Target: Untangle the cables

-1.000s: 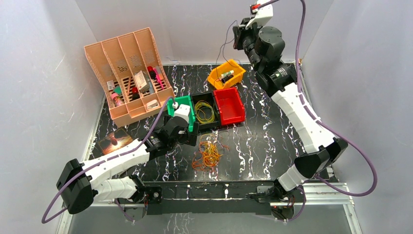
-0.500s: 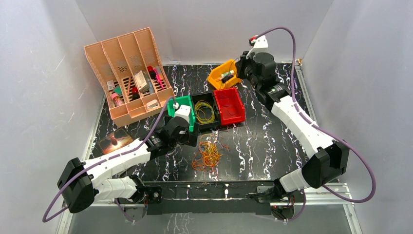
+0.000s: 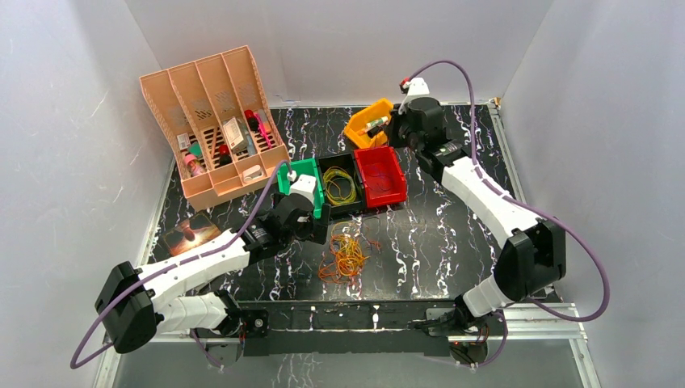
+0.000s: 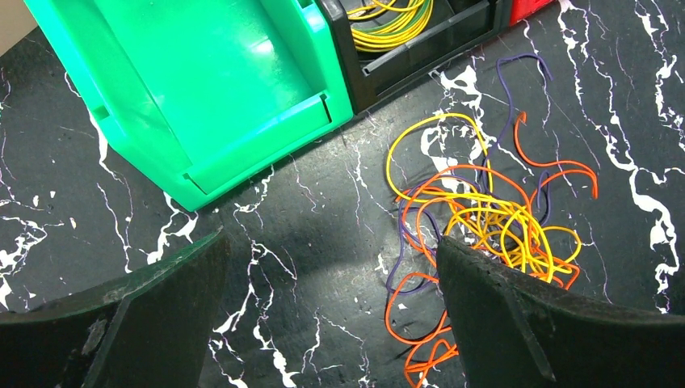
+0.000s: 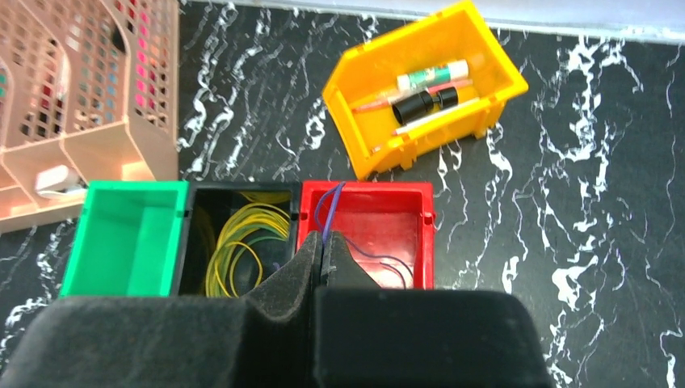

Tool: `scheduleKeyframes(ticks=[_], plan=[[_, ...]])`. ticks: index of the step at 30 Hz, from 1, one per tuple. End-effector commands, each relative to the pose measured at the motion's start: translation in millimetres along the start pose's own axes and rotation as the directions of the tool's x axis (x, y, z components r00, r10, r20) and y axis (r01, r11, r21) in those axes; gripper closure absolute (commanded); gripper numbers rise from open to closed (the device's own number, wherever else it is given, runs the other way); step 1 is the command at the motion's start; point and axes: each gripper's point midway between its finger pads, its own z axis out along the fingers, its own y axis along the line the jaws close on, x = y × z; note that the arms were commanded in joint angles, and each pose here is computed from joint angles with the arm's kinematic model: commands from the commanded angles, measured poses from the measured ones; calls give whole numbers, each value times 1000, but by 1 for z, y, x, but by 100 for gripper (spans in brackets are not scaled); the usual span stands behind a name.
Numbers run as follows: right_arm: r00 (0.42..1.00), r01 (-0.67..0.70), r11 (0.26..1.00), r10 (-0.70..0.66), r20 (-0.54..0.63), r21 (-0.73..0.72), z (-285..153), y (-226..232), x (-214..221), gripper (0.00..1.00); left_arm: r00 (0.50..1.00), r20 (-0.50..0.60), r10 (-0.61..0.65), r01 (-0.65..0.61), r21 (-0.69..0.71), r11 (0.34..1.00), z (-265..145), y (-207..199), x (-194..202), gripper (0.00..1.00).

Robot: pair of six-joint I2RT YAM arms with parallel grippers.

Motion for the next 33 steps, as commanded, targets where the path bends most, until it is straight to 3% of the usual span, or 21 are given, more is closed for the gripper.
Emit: scheduleKeyframes(ticks=[1, 21, 33], plan=[[999, -25, 998, 27, -23, 63, 8, -15, 11, 100, 1000, 21, -11, 11, 15, 1000, -7, -4, -14, 2], [999, 13, 924, 4, -43, 382, 8, -78, 16, 100, 1000, 7, -7, 7, 26, 1000, -3, -7, -11, 2], [983, 43, 983, -10, -183, 178, 55, -46, 67, 100, 1000, 6, -22, 22, 22, 1000, -6, -4, -7, 2]])
